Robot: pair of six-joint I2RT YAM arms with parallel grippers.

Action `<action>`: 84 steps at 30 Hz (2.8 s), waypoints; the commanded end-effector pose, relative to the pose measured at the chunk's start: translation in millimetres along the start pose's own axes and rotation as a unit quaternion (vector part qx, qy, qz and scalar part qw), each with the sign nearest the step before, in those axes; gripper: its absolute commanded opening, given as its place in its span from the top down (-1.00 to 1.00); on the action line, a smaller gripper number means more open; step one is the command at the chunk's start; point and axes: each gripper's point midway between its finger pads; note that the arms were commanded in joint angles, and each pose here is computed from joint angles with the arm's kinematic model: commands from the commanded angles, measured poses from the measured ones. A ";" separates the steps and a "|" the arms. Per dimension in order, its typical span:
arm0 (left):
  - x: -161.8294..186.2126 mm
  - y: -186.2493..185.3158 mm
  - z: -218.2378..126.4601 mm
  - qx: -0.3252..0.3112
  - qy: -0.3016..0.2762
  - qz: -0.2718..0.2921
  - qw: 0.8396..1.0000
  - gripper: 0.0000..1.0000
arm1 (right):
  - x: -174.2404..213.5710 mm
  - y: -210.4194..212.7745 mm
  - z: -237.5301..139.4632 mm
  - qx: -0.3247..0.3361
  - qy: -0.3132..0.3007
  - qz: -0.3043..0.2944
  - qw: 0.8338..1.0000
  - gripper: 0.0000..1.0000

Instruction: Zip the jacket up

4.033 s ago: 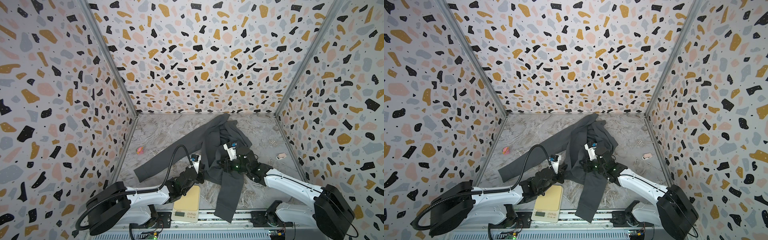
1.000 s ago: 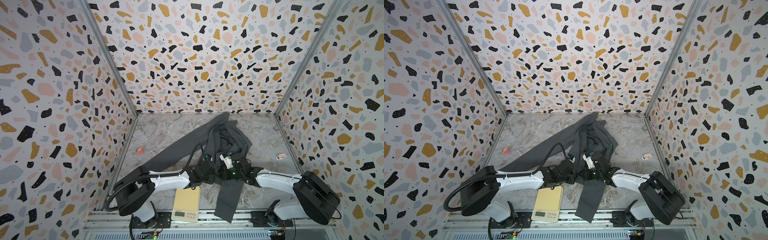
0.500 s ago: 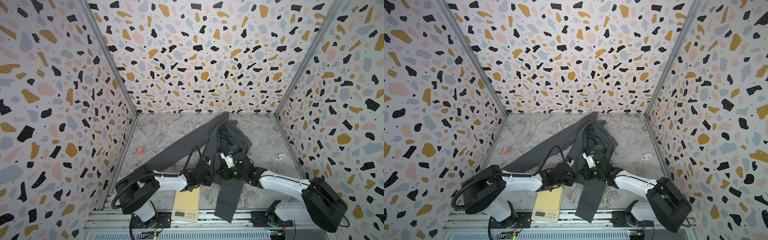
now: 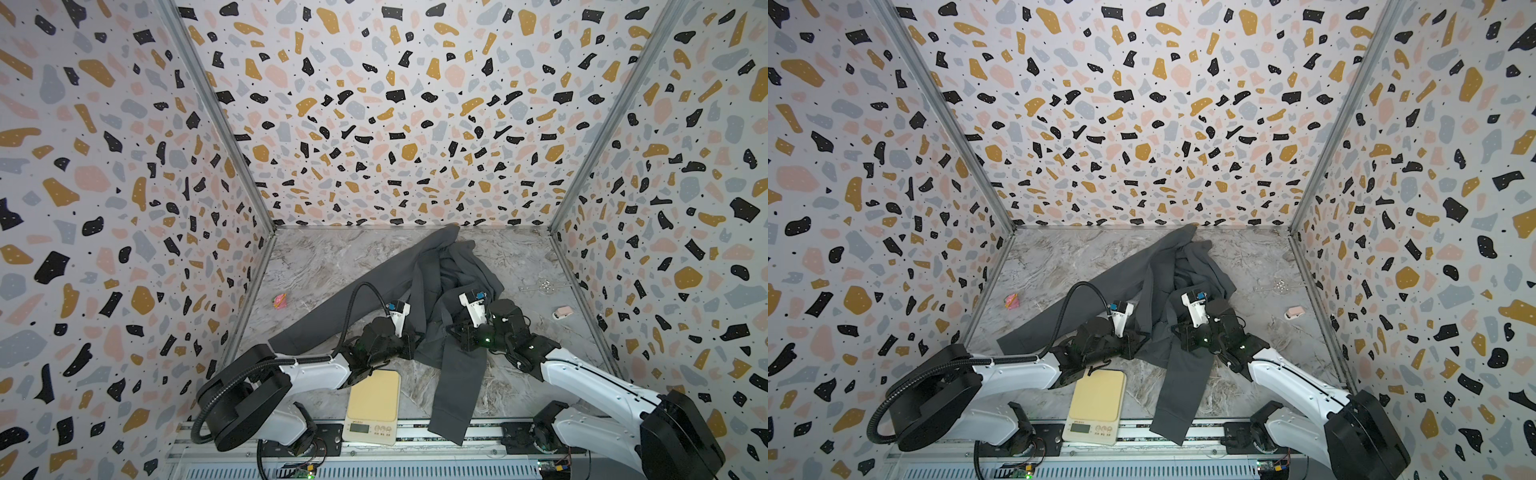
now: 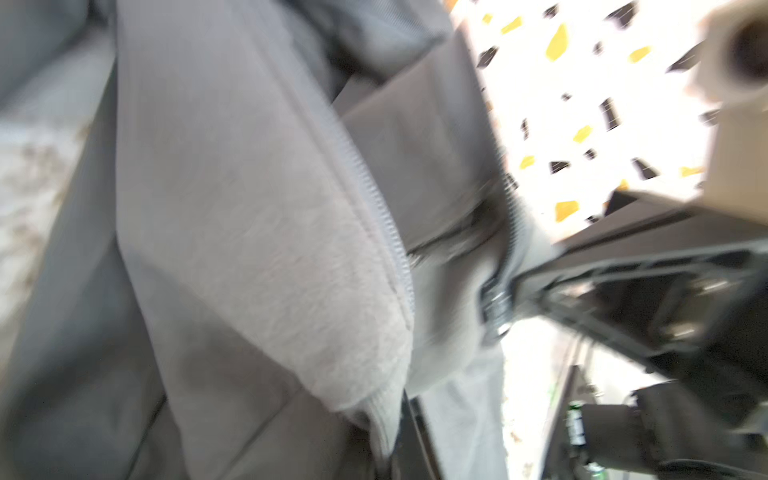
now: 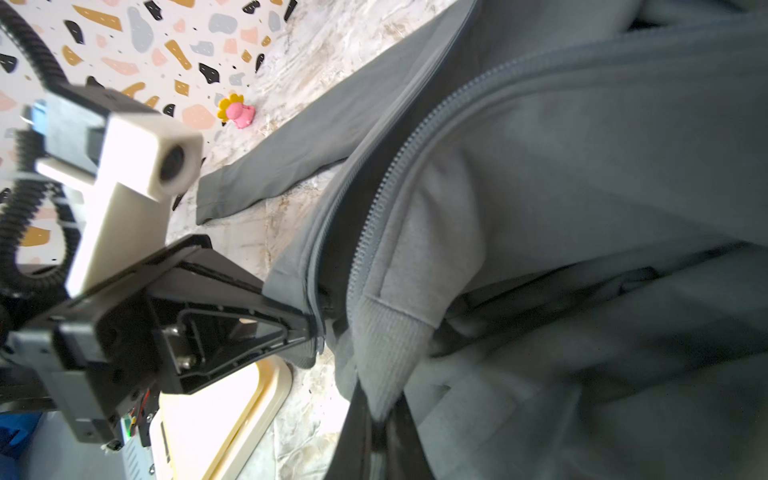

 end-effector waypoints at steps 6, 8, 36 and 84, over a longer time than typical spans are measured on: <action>-32.2 -31.4 -19.5 0.086 -0.070 0.010 0.994 1.00 | 0.2 -14.7 -13.9 0.017 -0.011 0.017 1.000 1.00; -34.2 -32.6 -22.2 0.090 -0.078 0.010 0.993 1.00 | -1.7 -19.1 -19.6 0.019 -0.018 0.024 0.999 1.00; -66.7 -58.2 -53.1 0.194 -0.205 -0.044 0.958 1.00 | 3.5 74.6 -17.1 -0.232 -0.051 -0.010 0.971 1.00; -62.7 -76.5 -55.4 0.239 -0.190 -0.006 0.952 1.00 | 3.7 86.1 -34.2 -0.318 -0.062 -0.059 0.944 1.00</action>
Point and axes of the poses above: each gripper's point midway between its finger pads, its own z axis out along the fingers, its own y axis along the line the jaws close on, x = y × z, and after that the axes turned 10 degrees about z, right-handed
